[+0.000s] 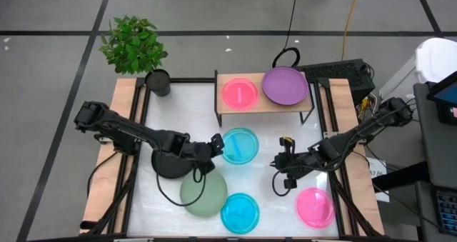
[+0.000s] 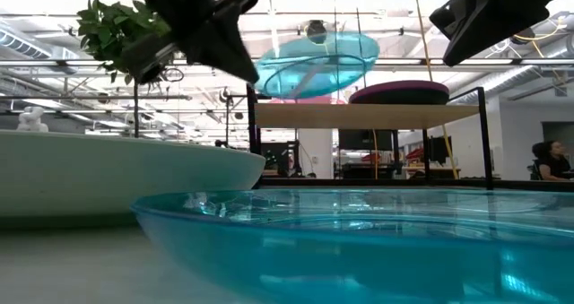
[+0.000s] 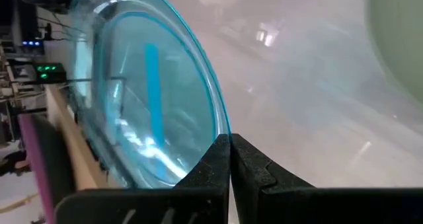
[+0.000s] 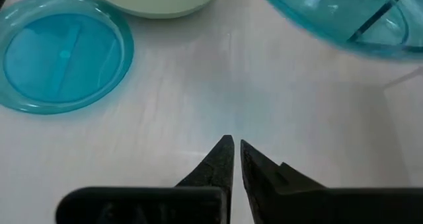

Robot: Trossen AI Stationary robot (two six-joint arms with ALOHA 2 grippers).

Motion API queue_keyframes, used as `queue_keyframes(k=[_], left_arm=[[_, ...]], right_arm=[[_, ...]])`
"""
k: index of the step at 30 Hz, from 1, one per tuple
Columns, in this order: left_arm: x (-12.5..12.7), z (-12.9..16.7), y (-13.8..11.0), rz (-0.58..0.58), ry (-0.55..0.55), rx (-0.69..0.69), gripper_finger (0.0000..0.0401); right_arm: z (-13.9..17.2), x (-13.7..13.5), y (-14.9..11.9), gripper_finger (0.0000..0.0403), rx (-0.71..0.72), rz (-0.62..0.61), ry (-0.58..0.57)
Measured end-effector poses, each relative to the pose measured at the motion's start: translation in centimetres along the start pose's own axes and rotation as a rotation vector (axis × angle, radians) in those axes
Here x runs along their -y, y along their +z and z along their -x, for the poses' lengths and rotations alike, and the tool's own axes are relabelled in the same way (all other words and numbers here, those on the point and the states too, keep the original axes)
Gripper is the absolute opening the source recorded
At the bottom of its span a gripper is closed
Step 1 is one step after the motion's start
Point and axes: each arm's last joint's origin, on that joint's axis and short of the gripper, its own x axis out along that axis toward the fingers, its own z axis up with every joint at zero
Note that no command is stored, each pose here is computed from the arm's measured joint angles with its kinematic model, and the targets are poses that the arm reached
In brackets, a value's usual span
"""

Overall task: Place and stack plates onto a shelf
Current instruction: Stack the top blue plate on top of the pink plate on the shelf

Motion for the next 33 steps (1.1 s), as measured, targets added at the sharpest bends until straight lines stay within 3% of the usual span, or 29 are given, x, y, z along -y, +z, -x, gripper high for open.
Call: queue_keyframes(k=[10,17,27,33], left_arm=[[-2.4,1.1,0.6,0.024,0.077,-0.047,0.0003],[-4.8,2.5,0.6,0.088,0.087,-0.057,0.0003],[-8.4,3.4,-3.0,0.188,0.087,-0.166,0.0003],[-11.4,3.8,-5.9,0.218,0.169,-0.193,0.0003]], right_arm=[[1.2,-0.5,-0.1,0.0001,0.039,-0.017,0.029],[2.7,-0.5,0.0,0.0000,0.119,-0.019,-0.024],[4.5,-0.1,-0.1,0.0000,0.190,-0.009,-0.076],[4.6,0.1,-0.2,0.0000,0.190,0.021,-0.109]])
